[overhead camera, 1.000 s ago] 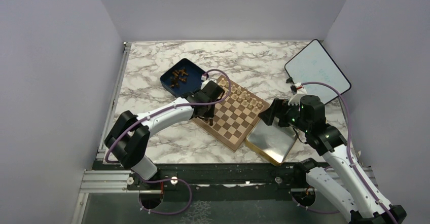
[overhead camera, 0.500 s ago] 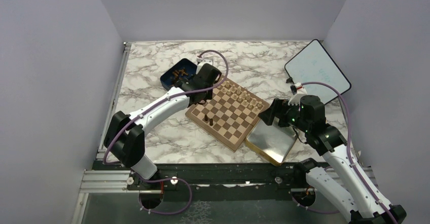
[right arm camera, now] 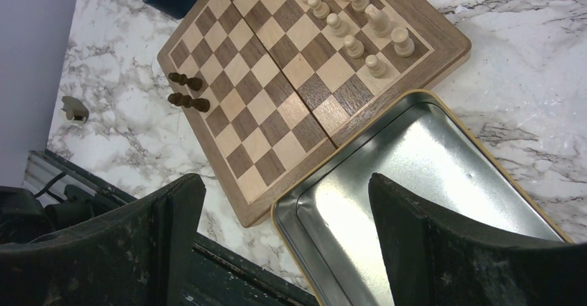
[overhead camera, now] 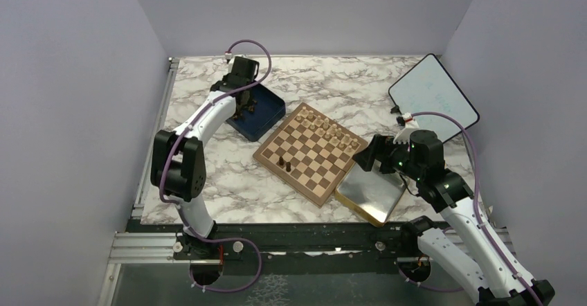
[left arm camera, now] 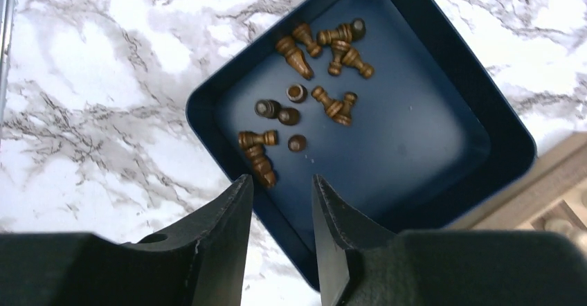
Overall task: Set up the chess pieces on the board
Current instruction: Pick up the chess piece from the storage box.
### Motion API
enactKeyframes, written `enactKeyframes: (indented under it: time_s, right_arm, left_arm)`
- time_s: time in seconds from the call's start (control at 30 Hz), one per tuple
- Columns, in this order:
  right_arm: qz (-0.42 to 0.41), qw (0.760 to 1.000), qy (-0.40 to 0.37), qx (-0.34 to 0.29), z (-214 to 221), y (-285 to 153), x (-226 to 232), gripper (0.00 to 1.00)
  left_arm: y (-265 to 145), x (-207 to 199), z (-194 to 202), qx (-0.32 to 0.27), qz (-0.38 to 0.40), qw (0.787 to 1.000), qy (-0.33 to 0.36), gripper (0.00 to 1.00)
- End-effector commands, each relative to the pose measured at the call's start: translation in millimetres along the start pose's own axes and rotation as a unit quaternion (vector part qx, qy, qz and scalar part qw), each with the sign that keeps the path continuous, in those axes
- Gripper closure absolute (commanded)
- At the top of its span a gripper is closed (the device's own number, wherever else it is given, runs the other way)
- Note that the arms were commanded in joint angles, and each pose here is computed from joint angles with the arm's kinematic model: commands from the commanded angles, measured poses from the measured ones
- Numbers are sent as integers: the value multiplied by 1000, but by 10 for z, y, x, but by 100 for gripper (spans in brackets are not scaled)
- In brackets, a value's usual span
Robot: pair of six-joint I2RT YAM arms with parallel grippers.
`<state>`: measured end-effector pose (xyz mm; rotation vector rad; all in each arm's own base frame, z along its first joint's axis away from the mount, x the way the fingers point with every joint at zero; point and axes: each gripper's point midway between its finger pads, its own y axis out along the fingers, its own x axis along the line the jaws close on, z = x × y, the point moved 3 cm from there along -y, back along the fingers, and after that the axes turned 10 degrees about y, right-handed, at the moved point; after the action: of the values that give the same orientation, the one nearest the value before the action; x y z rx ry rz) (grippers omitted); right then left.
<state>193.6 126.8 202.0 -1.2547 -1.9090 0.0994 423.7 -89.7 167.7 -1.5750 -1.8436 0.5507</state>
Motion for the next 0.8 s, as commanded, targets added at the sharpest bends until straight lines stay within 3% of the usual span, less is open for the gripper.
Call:
enactKeyframes:
  time_s: [0.0,0.6,0.77]
  right_arm:
    - [-11,1000,1,-6,-13,13,37,6]
    - [2,1000,12,-7,-26,14,15,6]
    - [5,1000,14,-8,-26,27,6,6]
  left_arm:
    - [197,26,-231,-20,9,1000,-2,63]
    - [858,72,28,26,10,1000,-4,64]
    - [938,20,70,34,19,999,-7,69]
